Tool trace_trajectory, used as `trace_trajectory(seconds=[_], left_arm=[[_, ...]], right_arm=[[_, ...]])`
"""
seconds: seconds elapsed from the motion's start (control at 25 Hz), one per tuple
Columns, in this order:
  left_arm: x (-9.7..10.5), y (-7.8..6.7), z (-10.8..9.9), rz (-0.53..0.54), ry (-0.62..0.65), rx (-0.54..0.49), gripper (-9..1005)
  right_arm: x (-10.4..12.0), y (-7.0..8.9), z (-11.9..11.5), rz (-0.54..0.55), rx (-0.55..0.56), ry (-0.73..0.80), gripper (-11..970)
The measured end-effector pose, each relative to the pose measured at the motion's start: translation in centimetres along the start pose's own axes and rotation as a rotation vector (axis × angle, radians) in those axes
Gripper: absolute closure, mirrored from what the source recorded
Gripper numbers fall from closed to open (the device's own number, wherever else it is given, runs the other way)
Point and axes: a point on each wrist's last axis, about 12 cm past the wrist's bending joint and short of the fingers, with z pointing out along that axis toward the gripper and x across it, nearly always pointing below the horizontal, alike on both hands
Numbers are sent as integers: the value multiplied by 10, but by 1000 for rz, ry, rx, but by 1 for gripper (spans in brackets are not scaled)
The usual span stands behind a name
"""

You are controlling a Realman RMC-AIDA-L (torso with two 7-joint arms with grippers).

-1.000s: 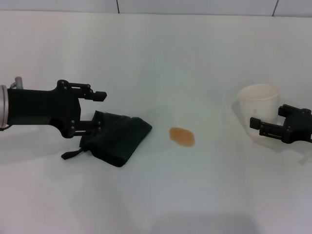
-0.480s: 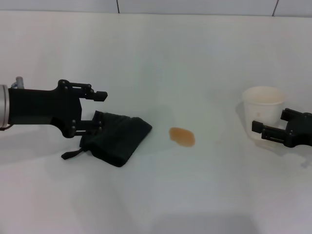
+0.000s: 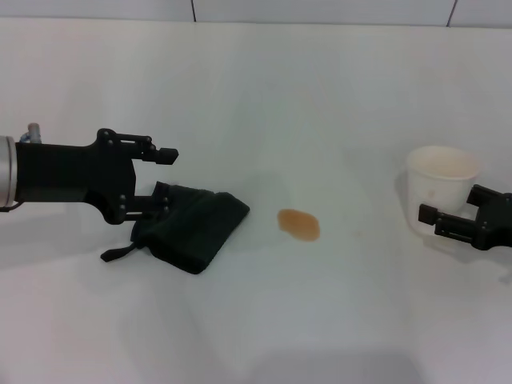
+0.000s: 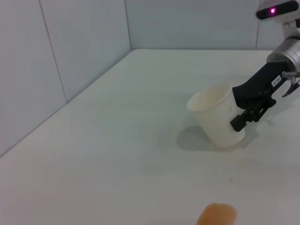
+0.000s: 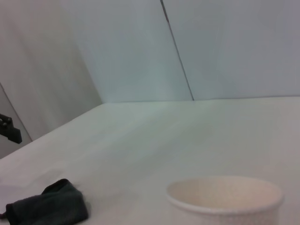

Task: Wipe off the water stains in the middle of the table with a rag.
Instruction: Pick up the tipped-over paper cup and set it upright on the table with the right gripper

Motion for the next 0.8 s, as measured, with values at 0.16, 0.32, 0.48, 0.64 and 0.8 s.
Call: trace_trajectory(seconds=[0.16,0.32,0.48,0.64,0.8], left_arm=[[0,0,0,0,-1,1,415],[-1,0,1,0,-1,1,415],[-1,0,1,0,0,2,416],[0,-1,1,-3,1,2,417],[1,-1,1,-4,2,3,418]], right_arm=[[3,0,-3,10,4,-2,178],[7,1,-4,20,6,2,175],[9,2,-4,24,6,3,145],[9,3,-4,20,-7,6,118],[11,6,-5,20,-23,2,117]])
